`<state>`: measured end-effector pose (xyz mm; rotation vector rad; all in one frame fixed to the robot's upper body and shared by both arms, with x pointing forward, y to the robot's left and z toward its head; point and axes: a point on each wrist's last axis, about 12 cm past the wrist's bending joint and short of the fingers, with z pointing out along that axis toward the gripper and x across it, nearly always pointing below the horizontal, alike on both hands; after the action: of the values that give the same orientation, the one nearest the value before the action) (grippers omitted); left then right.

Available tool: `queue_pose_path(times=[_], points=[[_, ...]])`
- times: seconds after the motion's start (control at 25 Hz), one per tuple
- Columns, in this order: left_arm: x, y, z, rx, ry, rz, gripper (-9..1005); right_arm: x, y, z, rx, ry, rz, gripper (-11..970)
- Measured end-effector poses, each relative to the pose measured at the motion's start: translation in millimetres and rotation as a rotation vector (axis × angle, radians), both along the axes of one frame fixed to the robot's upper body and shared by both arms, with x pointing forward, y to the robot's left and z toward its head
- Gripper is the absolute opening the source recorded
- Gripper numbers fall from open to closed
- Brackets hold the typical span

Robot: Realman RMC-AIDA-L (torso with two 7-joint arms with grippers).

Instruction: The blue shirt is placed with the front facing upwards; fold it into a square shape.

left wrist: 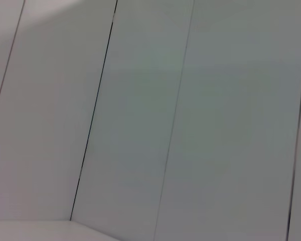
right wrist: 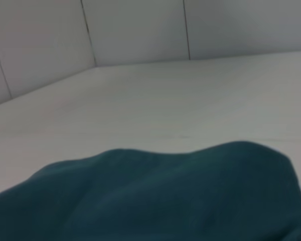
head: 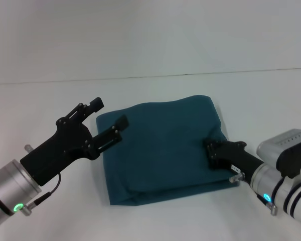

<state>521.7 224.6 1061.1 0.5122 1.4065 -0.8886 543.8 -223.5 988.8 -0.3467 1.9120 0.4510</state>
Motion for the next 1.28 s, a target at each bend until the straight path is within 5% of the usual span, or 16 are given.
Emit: queue_pose_path(times=[0.24,0.48,0.68,0.88,1.08,1.28], points=[[-1.9,2,-0.8,-0.002,0.001,0.003,842,-17.5,-13,-0.6,0.083,-0.046,-0.044,126],[-3.2,3,-0.6,0.012,-0.005,-0.007,843,-27.5,-51,33.2,0.277,-0.302,-0.104,127],[4.0,2,5.5,0.083,0.006,-0.061,846,-7.2,-95,68.9,0.325,-0.293,0.039,129],[23.4,9,28.2,0.218,0.135,-0.144,849,23.9,-125,124.6,0.189,-0.105,0.257,130],[38.3,9,52.7,0.396,0.26,-0.206,852,41.6,-99,177.0,-0.068,0.11,0.473,131],[46.1,-4,57.2,0.483,0.294,-0.251,854,43.5,-46,188.3,-0.228,0.224,0.616,242]])
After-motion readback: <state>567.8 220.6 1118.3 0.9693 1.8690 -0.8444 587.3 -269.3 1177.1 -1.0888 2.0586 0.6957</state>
